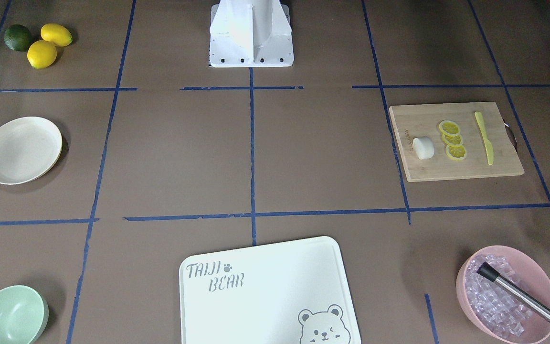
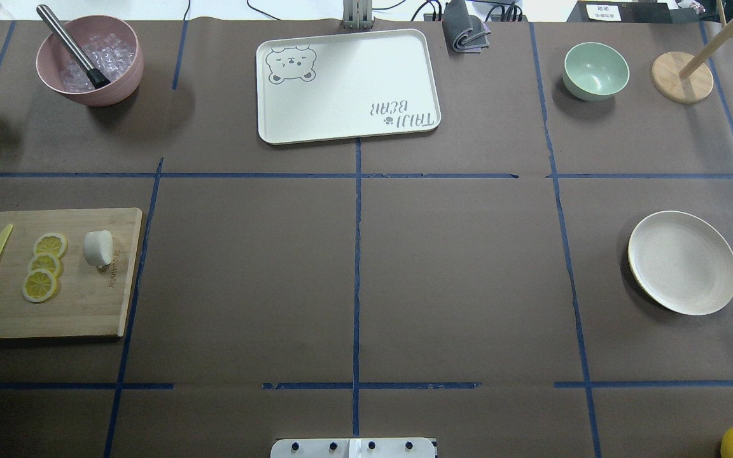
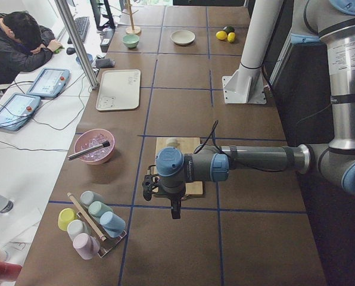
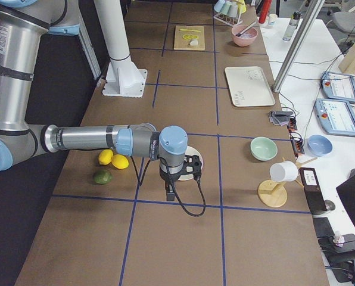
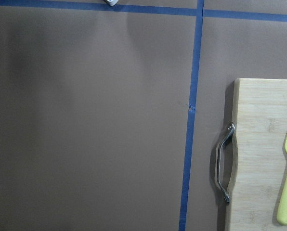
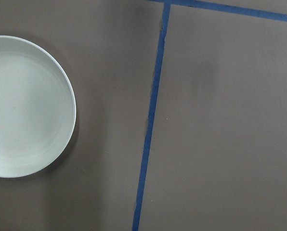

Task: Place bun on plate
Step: 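Move the right gripper toward the white plate's rim, then grip the rim of the white plate with the right gripper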

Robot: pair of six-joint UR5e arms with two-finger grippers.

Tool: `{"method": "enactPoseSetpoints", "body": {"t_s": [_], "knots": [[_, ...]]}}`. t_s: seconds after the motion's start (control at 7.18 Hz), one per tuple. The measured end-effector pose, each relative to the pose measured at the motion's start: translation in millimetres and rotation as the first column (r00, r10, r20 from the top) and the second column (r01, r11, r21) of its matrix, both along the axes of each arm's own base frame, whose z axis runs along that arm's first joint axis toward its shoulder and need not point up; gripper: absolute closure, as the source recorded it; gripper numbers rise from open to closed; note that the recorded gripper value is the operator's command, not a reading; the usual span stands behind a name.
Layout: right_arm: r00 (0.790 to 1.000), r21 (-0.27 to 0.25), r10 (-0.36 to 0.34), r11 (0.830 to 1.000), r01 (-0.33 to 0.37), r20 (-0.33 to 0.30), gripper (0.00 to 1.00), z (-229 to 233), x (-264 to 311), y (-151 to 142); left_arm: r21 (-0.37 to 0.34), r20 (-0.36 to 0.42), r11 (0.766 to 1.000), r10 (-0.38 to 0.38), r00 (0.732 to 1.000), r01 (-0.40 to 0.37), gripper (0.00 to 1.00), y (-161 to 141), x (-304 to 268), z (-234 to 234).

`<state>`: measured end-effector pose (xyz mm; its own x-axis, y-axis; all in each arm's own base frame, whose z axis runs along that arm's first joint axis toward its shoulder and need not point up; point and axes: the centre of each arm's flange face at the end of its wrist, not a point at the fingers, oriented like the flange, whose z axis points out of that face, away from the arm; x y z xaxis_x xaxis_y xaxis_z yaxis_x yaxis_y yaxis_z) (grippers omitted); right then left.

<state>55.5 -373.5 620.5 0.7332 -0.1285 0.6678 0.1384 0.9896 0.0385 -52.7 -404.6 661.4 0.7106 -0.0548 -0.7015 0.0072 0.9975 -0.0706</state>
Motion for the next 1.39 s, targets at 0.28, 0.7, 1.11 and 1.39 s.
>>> {"method": "enactPoseSetpoints", "body": {"t_s": [0.28, 0.7, 1.11, 1.39], "knots": [[1.000, 0.019, -0.015, 1.000, 0.015, 0.001, 0.00, -7, -6, -9, 0.001, -0.001, 1.000, 0.001, 1.000, -0.001, 0.00, 0, 1, -2], [0.997, 0.055, -0.059, 0.997, 0.057, 0.038, 0.00, -10, -72, -38, -0.001, -0.002, 1.000, 0.003, 1.000, -0.003, 0.00, 2, 1, -2], [0.991, 0.070, 0.072, 0.994, -0.081, 0.114, 0.02, 44, -153, -40, -0.003, -0.002, 1.000, 0.003, 1.000, -0.003, 0.00, 2, 1, -1], [0.988, 0.051, 0.095, 0.993, -0.102, 0.119, 0.12, 57, -185, -32, -0.003, -0.002, 1.000, 0.003, 1.000, -0.003, 0.00, 3, 1, -1]]}}
